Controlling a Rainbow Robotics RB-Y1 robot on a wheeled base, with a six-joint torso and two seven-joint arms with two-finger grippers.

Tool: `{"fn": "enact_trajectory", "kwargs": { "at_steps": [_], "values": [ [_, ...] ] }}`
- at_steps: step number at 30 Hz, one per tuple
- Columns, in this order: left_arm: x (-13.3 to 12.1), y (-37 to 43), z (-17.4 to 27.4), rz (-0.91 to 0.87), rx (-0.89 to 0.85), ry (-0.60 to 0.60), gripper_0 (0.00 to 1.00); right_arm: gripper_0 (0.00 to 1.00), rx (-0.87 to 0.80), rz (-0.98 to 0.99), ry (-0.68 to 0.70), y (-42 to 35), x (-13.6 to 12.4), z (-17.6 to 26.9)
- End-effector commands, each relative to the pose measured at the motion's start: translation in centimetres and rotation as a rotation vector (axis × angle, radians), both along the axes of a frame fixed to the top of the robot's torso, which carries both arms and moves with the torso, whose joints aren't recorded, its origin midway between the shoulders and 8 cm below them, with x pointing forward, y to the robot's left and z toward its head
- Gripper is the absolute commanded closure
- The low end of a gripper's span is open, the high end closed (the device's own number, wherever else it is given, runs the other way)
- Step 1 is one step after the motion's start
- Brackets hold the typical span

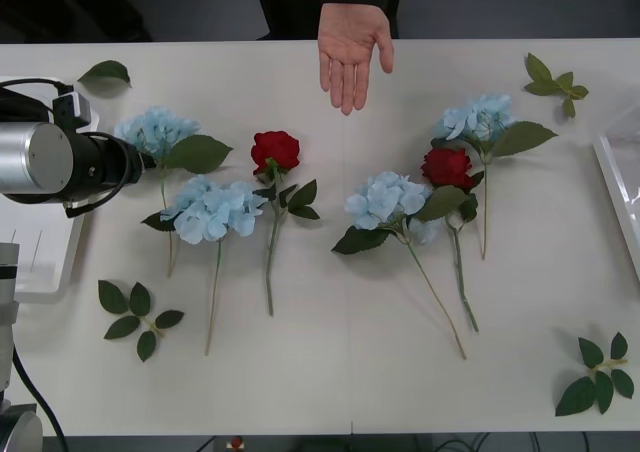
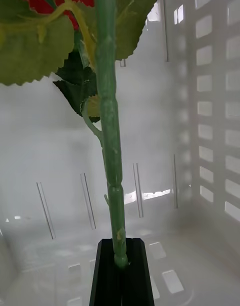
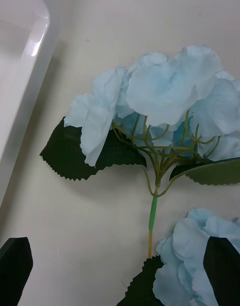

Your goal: Place the red flowers into the right box and the blue flowers into the left box. If a person shows an open palm, hand one flower to the person first, then continue sorting.

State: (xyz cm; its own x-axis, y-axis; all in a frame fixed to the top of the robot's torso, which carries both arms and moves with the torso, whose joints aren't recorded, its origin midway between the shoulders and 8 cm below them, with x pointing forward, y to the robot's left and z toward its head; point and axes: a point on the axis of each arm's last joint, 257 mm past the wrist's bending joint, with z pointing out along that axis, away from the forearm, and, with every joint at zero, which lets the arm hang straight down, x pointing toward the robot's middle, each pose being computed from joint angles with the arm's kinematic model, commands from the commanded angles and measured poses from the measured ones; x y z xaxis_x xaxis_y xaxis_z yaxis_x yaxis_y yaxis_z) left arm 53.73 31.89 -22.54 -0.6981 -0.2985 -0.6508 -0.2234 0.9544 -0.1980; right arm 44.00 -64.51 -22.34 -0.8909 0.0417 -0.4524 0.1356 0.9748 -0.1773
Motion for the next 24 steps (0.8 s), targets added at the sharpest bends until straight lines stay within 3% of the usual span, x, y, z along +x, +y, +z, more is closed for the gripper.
{"fn": "enact_trajectory", "kwargs": {
  "at_steps": [1,6,16,24],
  "values": [
    [0.8,-0.2,2.0,-0.003,-0.004,-0.045,0.0,1.0,-0.037,0.024,-0.081,-0.9,1.5,4.3],
    [0.8,-0.2,2.1,-0.007,0.001,-0.047,0.0,1.0,-0.012,0.19,-0.228,2.1,4.3,9.3],
    [0.8,-0.2,2.1,-0.011,0.003,-0.047,0.0,1.0,0.025,0.613,-0.676,18.8,12.0,19.7],
    [0.8,-0.3,2.0,-0.012,0.002,-0.045,0.0,1.0,0.127,0.722,-0.993,30.9,14.4,24.7]
  ]
}}
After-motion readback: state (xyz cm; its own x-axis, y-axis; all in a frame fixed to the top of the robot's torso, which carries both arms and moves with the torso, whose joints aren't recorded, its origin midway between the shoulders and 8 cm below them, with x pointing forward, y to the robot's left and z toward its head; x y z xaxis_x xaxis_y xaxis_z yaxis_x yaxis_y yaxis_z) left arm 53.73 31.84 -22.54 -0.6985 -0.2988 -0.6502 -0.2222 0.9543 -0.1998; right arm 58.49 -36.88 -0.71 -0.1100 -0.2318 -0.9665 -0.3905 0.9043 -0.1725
